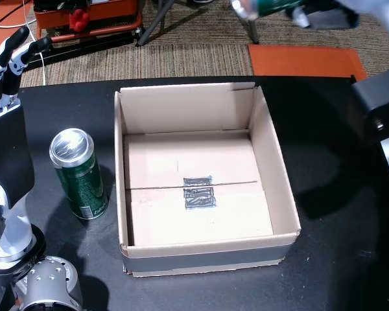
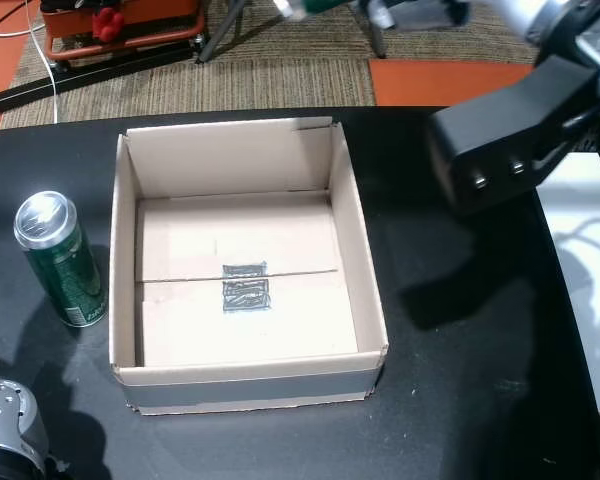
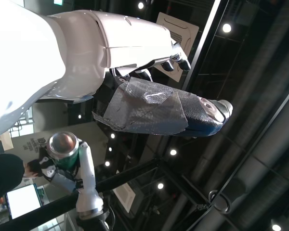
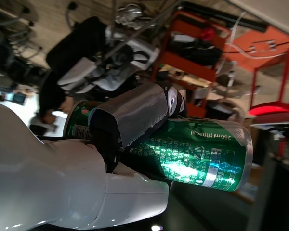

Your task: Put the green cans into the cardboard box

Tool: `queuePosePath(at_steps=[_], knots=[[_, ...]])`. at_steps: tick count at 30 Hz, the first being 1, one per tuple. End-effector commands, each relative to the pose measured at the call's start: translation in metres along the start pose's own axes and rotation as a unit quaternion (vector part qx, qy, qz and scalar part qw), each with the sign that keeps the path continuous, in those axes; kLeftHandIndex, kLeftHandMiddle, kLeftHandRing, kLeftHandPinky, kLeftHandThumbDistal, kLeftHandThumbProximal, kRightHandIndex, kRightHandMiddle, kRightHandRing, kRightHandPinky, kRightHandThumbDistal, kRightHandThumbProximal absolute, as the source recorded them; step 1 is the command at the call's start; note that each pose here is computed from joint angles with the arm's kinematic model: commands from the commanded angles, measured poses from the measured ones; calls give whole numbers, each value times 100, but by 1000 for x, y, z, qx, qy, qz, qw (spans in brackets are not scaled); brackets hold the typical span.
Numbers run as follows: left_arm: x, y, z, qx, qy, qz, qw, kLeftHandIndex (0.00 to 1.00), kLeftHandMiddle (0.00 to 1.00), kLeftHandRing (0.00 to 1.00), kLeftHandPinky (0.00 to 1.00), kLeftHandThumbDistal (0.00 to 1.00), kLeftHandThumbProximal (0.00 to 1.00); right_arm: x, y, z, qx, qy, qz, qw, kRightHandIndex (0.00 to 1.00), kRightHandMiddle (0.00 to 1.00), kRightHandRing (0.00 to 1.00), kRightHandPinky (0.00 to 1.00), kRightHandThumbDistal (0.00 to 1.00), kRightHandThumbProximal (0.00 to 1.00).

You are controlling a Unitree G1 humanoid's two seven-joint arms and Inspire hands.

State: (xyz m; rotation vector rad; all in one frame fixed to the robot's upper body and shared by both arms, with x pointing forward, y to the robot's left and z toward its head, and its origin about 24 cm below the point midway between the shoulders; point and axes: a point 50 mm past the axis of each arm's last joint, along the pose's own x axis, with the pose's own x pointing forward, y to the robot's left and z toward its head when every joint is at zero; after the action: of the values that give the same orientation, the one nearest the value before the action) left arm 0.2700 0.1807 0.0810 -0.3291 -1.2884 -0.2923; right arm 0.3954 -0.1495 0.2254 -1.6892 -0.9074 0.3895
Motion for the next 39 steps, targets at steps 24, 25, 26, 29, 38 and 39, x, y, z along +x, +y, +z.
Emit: queuePosePath(at_steps=[24,25,26,29,38,39], knots=[[10,-23,-6,-12,-43,13,999,70,80,95,93,65,78,20,43,53,69,-60,36,995,24,26,34,36,61,0],[10,-24,-6,-10,-45,13,999,71,80,95,93,65,79,19,45,55,71,-62,37,995,22,25,34,35,66,0],[10,-24,-5,-10,-46,12,999,71,80,95,93,65,80,18,47,56,71,-64,38,995,22,24,35,35,66,0],[10,-25,-5,-14,-47,10,999,70,80,95,93,69,79,16,52,57,75,-63,43,994,22,24,37,35,63,0],[11,-32,-5,-24,-50,9,998,71,81,95,90,71,77,8,71,69,89,-73,71,991,22,23,33,35,66,0],[11,-32,-4,-23,-50,9,998,70,81,95,90,71,77,7,74,72,83,-81,81,990,22,23,33,35,65,0]])
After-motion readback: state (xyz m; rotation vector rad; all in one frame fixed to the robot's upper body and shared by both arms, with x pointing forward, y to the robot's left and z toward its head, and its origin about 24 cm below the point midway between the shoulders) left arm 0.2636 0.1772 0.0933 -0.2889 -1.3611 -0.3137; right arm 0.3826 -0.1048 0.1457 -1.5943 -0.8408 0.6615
